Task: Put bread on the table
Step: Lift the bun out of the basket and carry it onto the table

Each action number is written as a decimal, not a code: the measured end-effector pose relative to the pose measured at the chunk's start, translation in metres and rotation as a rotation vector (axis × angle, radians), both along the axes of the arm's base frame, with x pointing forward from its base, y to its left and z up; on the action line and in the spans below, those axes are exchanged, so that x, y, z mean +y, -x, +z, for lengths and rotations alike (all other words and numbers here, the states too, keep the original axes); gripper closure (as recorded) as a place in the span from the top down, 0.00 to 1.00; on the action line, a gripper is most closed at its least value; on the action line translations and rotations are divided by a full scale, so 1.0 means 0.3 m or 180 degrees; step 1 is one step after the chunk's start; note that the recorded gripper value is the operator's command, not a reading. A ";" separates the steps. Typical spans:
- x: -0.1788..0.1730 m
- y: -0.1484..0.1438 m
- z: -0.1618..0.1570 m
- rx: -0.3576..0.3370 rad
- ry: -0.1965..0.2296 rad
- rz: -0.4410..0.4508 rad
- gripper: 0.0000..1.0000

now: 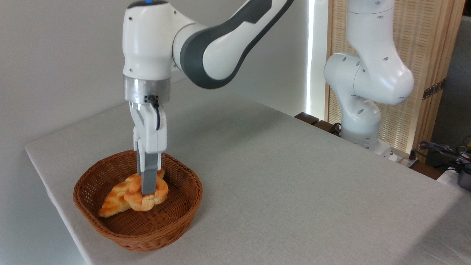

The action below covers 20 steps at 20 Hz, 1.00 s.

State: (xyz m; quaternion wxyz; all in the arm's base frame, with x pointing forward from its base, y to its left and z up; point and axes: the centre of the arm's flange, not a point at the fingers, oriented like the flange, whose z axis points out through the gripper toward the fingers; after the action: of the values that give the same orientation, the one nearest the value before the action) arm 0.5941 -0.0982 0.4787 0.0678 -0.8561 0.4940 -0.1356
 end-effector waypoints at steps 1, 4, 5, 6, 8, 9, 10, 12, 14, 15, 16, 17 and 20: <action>0.010 0.002 0.022 0.0030 0.0026 0.0037 0.27; 0.043 0.033 0.086 0.0214 0.0015 0.0120 0.27; 0.059 0.060 0.100 0.0367 -0.0021 0.0149 0.27; 0.073 0.092 0.116 0.0518 -0.0058 0.0169 0.27; 0.100 0.156 0.153 0.0718 -0.0117 0.0176 0.28; 0.116 0.187 0.163 0.0763 -0.0135 0.0179 0.29; 0.132 0.221 0.162 0.0806 -0.0155 0.0160 0.32; 0.156 0.293 0.123 0.0910 -0.0197 0.0089 0.38; 0.152 0.351 0.056 0.1048 -0.0234 0.0004 0.47; 0.137 0.373 0.019 0.1118 -0.0251 -0.0040 0.66; 0.120 0.390 -0.018 0.1181 -0.0266 -0.0079 0.82; 0.106 0.402 -0.051 0.1225 -0.0277 -0.0112 0.85; 0.086 0.416 -0.092 0.1248 -0.0288 -0.0159 1.00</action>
State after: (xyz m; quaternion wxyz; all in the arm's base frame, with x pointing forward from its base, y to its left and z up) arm 0.4693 -0.0725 0.4510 0.0053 -0.8497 0.5245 0.0544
